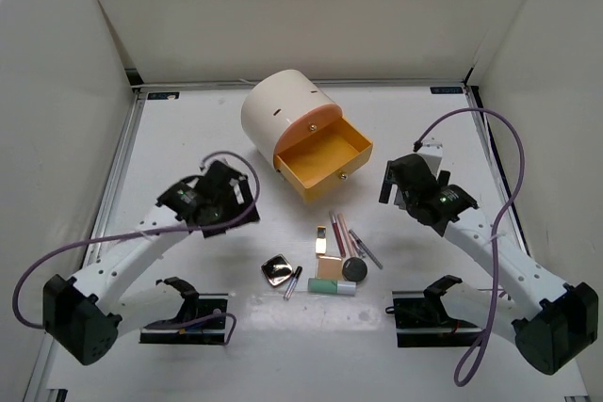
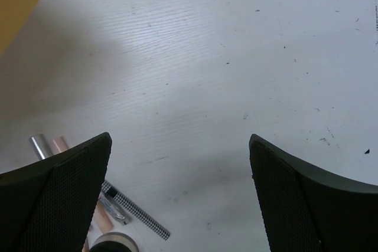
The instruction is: Organize the makeup
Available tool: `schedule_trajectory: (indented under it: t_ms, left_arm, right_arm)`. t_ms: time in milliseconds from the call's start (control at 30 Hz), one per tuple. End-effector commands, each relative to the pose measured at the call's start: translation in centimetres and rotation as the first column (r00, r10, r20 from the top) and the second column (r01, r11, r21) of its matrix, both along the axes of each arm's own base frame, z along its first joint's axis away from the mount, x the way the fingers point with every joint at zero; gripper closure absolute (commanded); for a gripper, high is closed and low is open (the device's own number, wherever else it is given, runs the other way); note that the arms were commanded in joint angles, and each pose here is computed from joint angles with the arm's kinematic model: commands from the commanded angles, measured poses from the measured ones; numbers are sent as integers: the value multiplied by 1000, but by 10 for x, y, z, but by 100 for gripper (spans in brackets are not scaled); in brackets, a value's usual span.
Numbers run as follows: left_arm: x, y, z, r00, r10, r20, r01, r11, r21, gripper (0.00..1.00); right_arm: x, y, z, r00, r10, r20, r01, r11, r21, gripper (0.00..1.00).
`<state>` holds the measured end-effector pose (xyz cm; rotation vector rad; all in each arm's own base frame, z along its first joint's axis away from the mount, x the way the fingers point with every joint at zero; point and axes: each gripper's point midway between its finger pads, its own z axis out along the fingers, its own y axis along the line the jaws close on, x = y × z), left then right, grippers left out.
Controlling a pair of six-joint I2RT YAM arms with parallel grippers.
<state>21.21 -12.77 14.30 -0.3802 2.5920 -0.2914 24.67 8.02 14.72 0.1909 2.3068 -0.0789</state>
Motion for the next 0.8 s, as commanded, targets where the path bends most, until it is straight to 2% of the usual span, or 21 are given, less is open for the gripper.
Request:
schedule_trajectory:
  t_ms: [0,33,67,133,167,267,400,633,767]
  left_arm:
    - [-37,-28,-27,992,65,-110,-72,996,-56,2]
    - [-43,-35,-32,988,89,-130,-96,994,-52,2]
    - [-55,-51,-37,990,29,-137,-35,999,-40,2]
    - [-64,-69,-52,983,23,-180,-25,1000,-7,2]
    - [-72,-85,-53,983,-30,-178,29,1000,-13,2]
    - [-81,-97,-74,973,-6,-230,19,998,52,2]
    - [-86,-115,-88,972,-3,-236,-1,1000,-15,2]
    - [-89,-111,-90,969,126,-210,-133,991,-16,2]
    - [-98,-100,-100,957,169,-237,-163,986,41,2]
  right_arm:
    - [5,-16,-2,994,-105,18,105,994,-15,1]
    - [4,-12,-6,996,-91,1,91,996,0,1]
    - [5,-12,-6,996,-91,1,91,996,10,1]
    - [5,-11,-8,997,-80,-9,80,997,19,1]
    - [4,-13,-9,996,-87,-15,87,996,14,1]
    - [2,-18,-6,996,-93,-4,93,995,20,1]
    - [-5,-19,-6,997,-81,-3,81,996,38,1]
    - [-11,-22,-5,998,-61,-1,61,997,42,1]
    - [-11,-23,-6,998,-61,-9,61,998,32,1]
